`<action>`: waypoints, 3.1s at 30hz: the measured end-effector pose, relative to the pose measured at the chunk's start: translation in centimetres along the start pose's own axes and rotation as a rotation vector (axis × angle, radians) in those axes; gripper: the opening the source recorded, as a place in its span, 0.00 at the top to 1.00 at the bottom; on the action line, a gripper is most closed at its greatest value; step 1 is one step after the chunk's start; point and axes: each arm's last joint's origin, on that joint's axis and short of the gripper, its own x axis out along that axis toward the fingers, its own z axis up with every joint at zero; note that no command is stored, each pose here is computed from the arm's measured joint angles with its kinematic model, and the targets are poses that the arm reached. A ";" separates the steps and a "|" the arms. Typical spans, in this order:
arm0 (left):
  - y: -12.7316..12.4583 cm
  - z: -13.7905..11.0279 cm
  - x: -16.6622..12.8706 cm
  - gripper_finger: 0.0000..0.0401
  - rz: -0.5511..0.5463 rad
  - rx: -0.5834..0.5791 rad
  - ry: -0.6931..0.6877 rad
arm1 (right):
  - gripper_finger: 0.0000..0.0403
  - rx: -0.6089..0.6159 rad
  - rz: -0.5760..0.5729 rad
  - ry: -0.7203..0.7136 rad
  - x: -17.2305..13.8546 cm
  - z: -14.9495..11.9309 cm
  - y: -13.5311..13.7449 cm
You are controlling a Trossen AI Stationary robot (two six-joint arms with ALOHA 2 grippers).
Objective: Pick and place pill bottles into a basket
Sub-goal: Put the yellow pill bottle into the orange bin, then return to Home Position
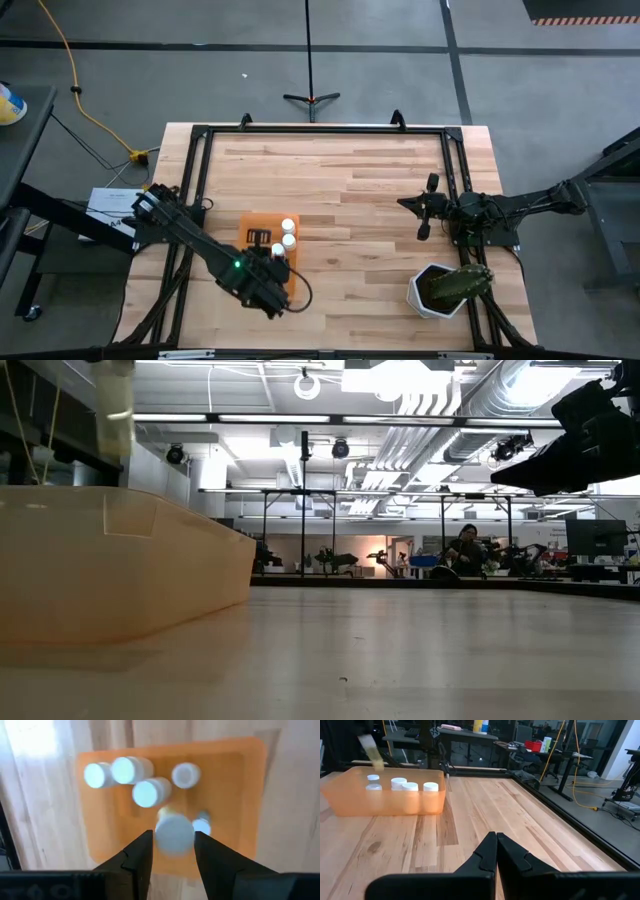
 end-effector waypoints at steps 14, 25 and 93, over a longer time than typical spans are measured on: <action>4.1 -2.0 1.2 0.74 -0.043 -0.061 0.099 | 1.00 -0.002 0.000 0.001 0.0 0.0 0.0; 6.4 -11.5 -1.8 0.82 0.022 -0.290 -0.337 | 1.00 -0.002 0.000 0.001 0.0 0.0 0.0; 13.5 -21.9 15.0 0.86 0.037 -0.228 -1.303 | 1.00 0.074 0.173 -0.219 -1.1 4.2 -0.1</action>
